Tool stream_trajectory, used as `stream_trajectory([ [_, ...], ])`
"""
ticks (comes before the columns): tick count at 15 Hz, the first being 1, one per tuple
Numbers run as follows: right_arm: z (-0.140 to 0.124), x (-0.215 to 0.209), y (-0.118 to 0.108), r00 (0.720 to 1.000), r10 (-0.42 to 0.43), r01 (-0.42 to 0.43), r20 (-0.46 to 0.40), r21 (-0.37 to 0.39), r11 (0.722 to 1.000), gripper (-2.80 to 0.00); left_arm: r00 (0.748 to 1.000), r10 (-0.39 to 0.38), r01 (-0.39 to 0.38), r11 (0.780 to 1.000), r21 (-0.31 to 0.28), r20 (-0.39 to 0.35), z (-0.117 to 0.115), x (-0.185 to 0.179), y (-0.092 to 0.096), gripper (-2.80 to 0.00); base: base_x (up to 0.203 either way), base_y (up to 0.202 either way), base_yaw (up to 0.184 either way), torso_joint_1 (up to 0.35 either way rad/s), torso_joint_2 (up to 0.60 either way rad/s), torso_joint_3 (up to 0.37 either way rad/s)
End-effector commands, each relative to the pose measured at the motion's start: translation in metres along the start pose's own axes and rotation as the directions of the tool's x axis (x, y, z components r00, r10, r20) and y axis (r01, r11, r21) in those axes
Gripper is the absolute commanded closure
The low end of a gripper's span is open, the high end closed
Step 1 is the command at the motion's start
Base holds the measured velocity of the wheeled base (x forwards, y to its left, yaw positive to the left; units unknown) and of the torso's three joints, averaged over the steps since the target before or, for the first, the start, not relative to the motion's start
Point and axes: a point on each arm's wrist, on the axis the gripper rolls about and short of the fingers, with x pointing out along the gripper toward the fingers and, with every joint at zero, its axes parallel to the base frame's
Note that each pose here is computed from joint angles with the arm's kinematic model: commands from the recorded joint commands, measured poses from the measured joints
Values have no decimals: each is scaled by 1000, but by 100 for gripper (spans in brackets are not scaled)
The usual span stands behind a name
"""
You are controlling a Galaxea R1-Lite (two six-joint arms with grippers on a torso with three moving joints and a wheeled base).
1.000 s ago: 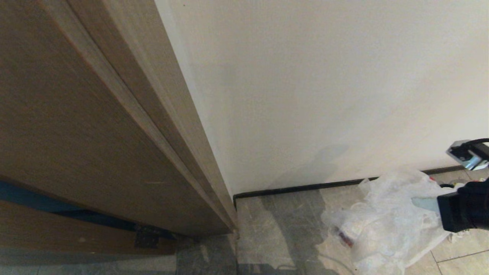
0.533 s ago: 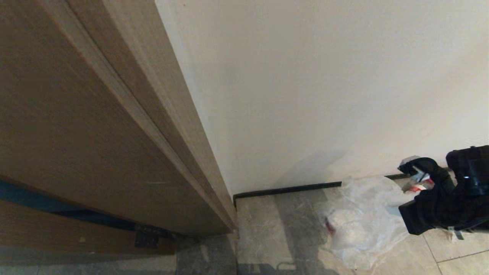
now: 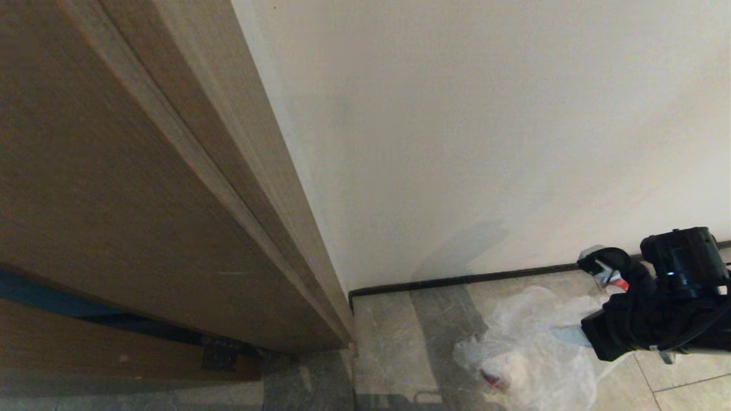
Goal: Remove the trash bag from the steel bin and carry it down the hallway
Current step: Put the trash bag at the door
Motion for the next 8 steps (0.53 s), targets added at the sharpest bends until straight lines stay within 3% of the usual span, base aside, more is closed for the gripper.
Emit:
stream_trajectory([
  [1,-3,-5,2,1000,2,-2,7,-4,1000,-280,1000,0,0,1000,0,0,0,0,0,0,0,0,0,0,0,0],
  [8,-8,-25,5,998,-20,20,58,-3,1000,-280,1000,0,0,1000,0,0,0,0,0,0,0,0,0,0,0,0],
])
